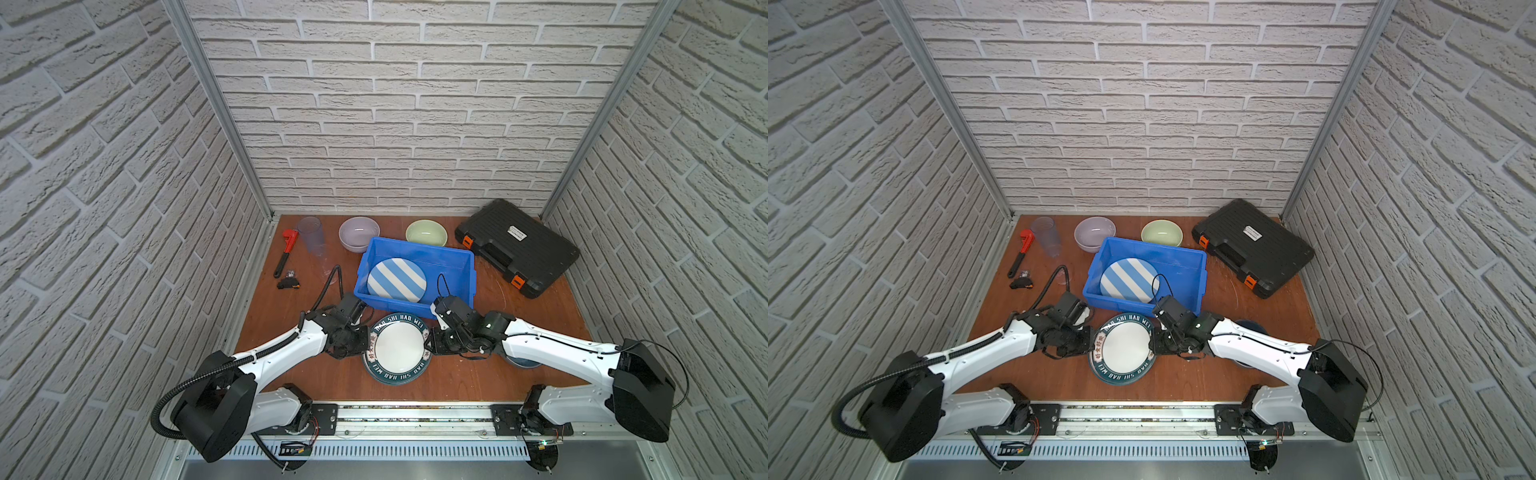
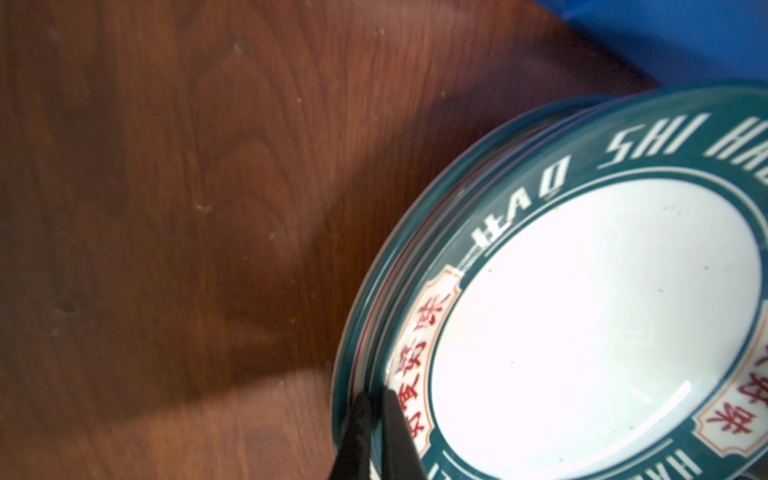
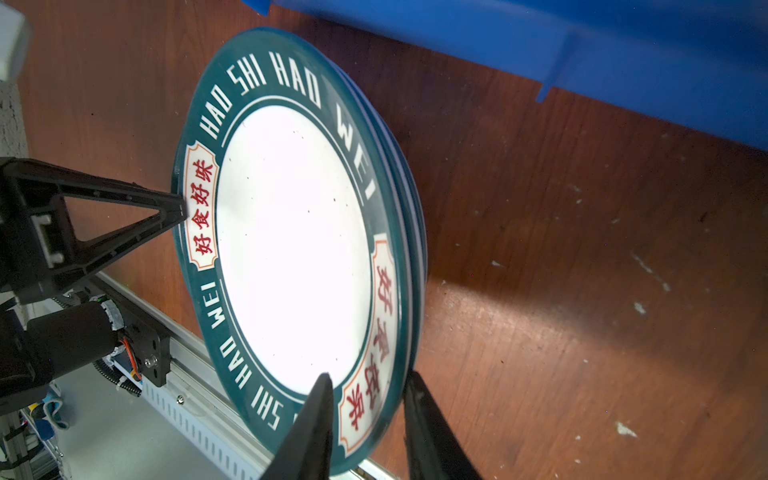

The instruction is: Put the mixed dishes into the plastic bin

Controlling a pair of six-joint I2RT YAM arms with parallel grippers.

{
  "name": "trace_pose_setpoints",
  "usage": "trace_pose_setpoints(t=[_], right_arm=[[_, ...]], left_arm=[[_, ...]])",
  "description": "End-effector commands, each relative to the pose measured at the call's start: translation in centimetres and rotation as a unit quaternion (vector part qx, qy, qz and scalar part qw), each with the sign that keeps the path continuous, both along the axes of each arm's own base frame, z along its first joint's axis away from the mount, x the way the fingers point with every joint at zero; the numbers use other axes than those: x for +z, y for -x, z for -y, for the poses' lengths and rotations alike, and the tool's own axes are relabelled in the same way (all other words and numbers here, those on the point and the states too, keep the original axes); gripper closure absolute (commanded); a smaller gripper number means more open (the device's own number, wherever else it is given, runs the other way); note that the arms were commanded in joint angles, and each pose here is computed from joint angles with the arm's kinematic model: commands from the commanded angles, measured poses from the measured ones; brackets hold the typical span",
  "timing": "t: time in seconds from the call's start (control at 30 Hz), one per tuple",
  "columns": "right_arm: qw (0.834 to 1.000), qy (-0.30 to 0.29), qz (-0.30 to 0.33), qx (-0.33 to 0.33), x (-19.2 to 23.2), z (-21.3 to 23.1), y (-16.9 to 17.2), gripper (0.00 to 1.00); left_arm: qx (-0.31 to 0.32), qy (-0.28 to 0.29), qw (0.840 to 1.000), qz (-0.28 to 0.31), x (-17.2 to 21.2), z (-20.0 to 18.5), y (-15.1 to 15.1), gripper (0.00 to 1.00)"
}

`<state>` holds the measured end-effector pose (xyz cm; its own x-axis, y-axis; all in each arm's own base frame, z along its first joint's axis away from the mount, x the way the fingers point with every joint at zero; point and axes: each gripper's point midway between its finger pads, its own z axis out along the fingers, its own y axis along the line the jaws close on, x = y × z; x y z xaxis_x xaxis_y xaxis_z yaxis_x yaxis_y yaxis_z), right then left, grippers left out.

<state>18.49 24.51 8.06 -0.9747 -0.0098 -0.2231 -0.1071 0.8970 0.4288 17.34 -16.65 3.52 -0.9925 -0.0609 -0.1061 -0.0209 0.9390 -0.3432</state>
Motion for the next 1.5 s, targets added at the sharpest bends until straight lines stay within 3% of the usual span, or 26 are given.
trace_pose_setpoints(t=[0.0, 0.3, 0.73, 1.13, 1.47], right_arm=[[1.000, -0.022, 0.013, 0.002, 1.0, -0.8, -0.6, 0.68], [0.999, -0.049, 0.021, 0.001, 1.9, -1.3, -0.7, 0.69], [0.995, -0.095, 0.001, 0.007, 0.1, -3.3, -0.9, 0.72], [0.996, -0.084, -0.006, 0.008, -1.3, -3.1, -0.8, 0.80], [0.995, -0.094, 0.004, 0.020, 0.0, -3.4, -0.8, 0.87]], left_arm=[[0.004, -0.081, 0.995, -0.061, -2.5, -3.5, 3.2, 0.92], [0.003, -0.082, 0.995, -0.063, -2.6, -3.5, 3.2, 0.92], [-0.001, -0.083, 0.995, -0.061, -2.4, -3.4, 2.9, 0.92], [0.003, -0.082, 0.995, -0.056, -2.0, -3.4, 2.9, 0.92], [0.008, -0.080, 0.996, -0.037, -0.1, -3.3, 2.1, 0.82]])
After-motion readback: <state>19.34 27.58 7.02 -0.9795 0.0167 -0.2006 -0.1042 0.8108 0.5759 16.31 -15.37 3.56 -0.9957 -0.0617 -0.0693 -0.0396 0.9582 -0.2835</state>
